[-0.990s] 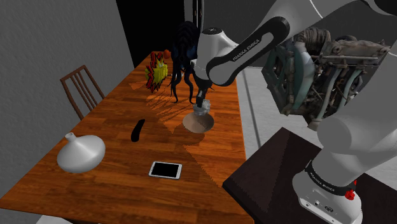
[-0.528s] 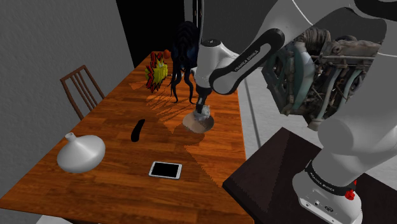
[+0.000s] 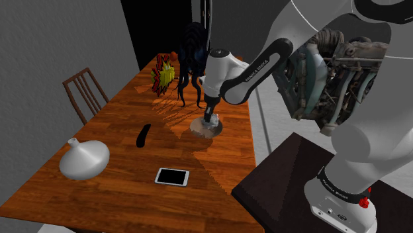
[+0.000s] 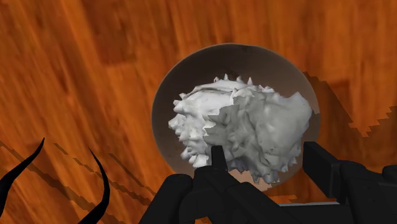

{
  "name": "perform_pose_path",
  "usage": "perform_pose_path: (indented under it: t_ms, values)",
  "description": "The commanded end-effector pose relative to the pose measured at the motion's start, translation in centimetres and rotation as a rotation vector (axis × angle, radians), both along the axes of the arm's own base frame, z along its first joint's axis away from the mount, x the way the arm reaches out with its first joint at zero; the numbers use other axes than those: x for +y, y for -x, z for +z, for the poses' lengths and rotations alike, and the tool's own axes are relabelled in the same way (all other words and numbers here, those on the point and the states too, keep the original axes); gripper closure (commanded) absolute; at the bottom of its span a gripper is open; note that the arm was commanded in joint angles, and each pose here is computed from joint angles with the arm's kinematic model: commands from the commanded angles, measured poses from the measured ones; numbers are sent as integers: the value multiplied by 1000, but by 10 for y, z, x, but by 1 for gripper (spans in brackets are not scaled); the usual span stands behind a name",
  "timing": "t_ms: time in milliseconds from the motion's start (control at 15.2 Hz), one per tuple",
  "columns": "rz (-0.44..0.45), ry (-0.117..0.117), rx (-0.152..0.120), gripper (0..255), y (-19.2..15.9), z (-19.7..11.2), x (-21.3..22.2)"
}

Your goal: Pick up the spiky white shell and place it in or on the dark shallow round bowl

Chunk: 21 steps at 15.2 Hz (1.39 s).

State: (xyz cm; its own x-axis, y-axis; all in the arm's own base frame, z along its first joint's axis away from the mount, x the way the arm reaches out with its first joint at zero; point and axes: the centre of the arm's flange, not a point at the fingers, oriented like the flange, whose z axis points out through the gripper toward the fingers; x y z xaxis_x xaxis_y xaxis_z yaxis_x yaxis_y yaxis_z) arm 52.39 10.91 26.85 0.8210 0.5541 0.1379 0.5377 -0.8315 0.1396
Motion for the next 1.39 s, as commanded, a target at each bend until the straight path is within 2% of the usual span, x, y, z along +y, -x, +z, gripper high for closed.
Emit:
perform_pose_path:
  t_ms: [0, 198, 264, 594, 858, 1320]
  values:
    - [0, 0, -1, 255, 0, 0, 0]
    - [0, 0, -1, 255, 0, 0, 0]
    - [0, 0, -1, 0, 0, 0, 0]
    - [0, 0, -1, 0, 0, 0, 0]
    - [0, 0, -1, 0, 9, 49, 2]
    - [0, 0, -1, 0, 9, 49, 2]
